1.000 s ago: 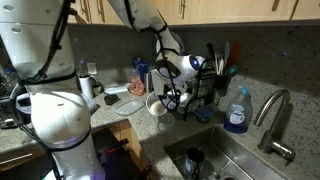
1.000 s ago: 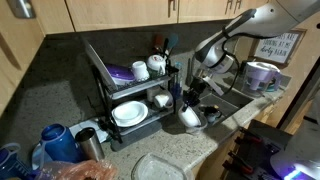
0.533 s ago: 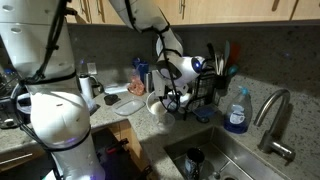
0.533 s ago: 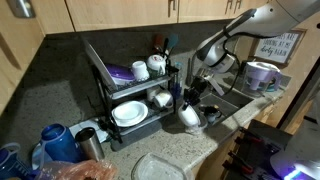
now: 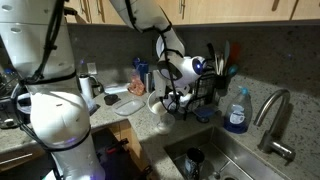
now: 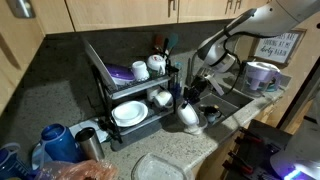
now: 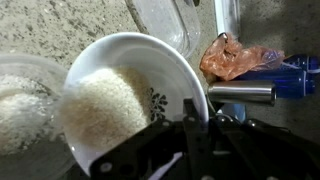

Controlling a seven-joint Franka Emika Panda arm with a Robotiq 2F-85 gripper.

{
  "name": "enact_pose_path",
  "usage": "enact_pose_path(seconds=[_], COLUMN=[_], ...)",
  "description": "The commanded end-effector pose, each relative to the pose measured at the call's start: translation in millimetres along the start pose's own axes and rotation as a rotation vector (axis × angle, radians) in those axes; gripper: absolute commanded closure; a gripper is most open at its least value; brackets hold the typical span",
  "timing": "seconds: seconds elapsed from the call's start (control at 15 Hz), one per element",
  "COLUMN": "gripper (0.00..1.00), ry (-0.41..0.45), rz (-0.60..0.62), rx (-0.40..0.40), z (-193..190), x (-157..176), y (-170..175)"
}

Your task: Pour the contents of the white bowl into the clear bowl

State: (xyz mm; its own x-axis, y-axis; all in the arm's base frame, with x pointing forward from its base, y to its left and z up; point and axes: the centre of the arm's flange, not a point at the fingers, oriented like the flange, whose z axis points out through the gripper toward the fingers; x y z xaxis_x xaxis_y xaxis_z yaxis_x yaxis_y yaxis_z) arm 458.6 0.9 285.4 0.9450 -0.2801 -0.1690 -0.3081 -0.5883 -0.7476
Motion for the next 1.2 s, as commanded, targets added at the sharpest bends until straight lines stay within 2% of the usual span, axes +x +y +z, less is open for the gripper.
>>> enact_pose_path(seconds=[0.0,0.2,0.27,0.6,1.13], gripper=[0.91,0.91,0.98,0.98,0.98], ry=[0.000,0.000,0.000,-0.017,-0.021], rz=[0.000,0.000,0.000,0.021,0.000], rx=[0.000,0.000,0.000,0.038,0.150], z=[0.0,0.0,0.0,-3.5,-26.2], x=[0.0,0.0,0.0,0.1,-1.6], y=[0.0,0.0,0.0,13.3,26.3])
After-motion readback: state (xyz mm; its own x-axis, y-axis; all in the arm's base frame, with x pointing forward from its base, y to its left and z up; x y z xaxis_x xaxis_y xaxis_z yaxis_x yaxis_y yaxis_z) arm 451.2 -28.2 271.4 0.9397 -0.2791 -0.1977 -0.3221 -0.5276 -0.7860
